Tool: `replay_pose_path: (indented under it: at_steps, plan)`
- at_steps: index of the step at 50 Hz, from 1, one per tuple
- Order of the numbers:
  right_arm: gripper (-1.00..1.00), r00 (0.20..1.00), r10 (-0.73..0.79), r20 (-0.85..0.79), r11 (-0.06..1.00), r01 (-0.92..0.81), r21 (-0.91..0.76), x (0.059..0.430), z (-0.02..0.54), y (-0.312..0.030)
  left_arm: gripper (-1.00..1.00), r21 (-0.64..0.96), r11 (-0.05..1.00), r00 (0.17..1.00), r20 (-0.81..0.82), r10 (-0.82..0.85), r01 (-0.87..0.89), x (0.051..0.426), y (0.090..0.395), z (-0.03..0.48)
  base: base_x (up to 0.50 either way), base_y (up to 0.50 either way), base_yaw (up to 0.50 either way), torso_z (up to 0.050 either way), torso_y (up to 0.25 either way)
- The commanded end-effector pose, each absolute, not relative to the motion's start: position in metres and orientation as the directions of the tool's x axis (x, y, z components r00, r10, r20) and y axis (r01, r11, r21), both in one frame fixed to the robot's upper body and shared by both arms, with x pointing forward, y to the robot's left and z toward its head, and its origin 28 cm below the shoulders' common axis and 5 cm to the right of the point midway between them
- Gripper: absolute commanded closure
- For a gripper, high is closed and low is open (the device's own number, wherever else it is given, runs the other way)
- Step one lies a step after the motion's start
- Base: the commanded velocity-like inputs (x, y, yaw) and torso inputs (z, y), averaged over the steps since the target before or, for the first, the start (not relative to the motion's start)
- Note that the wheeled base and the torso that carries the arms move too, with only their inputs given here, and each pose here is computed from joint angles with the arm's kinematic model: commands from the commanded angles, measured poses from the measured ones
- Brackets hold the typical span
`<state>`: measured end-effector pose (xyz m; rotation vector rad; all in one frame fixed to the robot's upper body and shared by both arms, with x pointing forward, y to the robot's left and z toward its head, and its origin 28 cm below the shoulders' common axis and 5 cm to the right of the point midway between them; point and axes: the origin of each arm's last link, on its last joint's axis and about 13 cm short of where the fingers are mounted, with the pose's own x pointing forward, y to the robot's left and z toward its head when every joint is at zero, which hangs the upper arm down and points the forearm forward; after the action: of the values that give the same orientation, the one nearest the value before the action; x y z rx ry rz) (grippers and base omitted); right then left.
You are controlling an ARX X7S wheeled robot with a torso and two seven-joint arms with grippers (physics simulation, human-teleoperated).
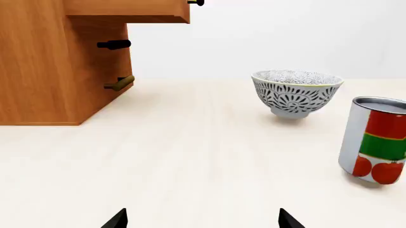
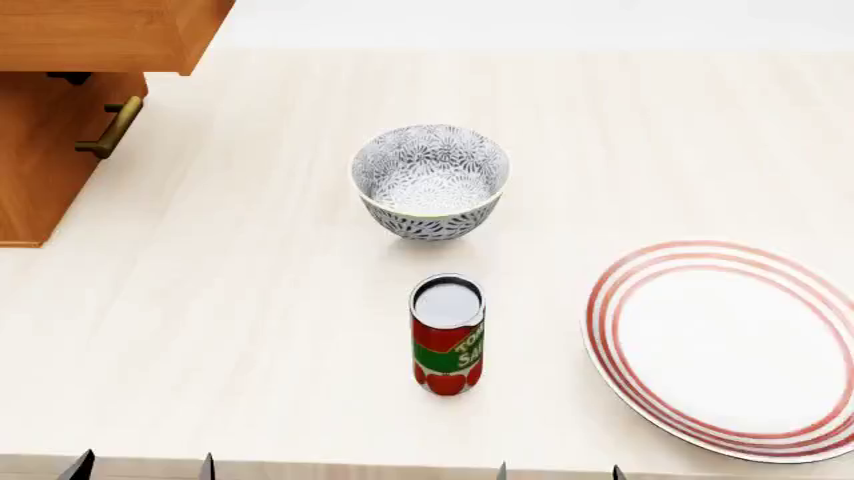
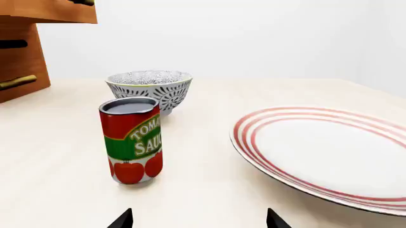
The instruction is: Put the ketchup in the top drawer of the cabinet.
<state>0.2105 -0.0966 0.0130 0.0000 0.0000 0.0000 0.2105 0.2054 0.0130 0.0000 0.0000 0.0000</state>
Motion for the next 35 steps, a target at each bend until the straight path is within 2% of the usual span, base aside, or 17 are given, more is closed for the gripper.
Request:
replay_pose_path:
  at_steps: [1,5,19,35]
  plan:
    - [-1.00,1.000,0.000,0.000,1.000,0.000,0.000,0.210,0.013,-0.096,-1.00,0.000,1.000,1.000,0.000,0.000,0.000,0.210,0.205,0.013,0.00,0.00,0.00,0.000,0.000]
    - [-1.00,0.999,0.023,0.038,1.000,-0.023,-0.011,0.214,0.025,-0.096,-1.00,-0.003,1.000,1.000,0.012,-0.006,0.006,0.210,0.207,0.027,0.00,0.00,0.00,0.000,0.000]
    - [-1.00,0.979,0.014,0.205,0.999,-0.004,-0.048,0.220,0.100,-0.103,-1.00,0.007,1.000,0.979,0.202,-0.002,0.001,0.205,0.208,0.107,0.00,0.00,0.00,0.000,0.000]
    - [-1.00,0.935,0.010,0.353,0.998,0.011,-0.057,0.197,0.153,-0.102,-1.00,0.001,1.000,0.944,0.329,0.009,-0.010,0.182,0.211,0.154,0.00,0.00,0.00,0.000,0.000]
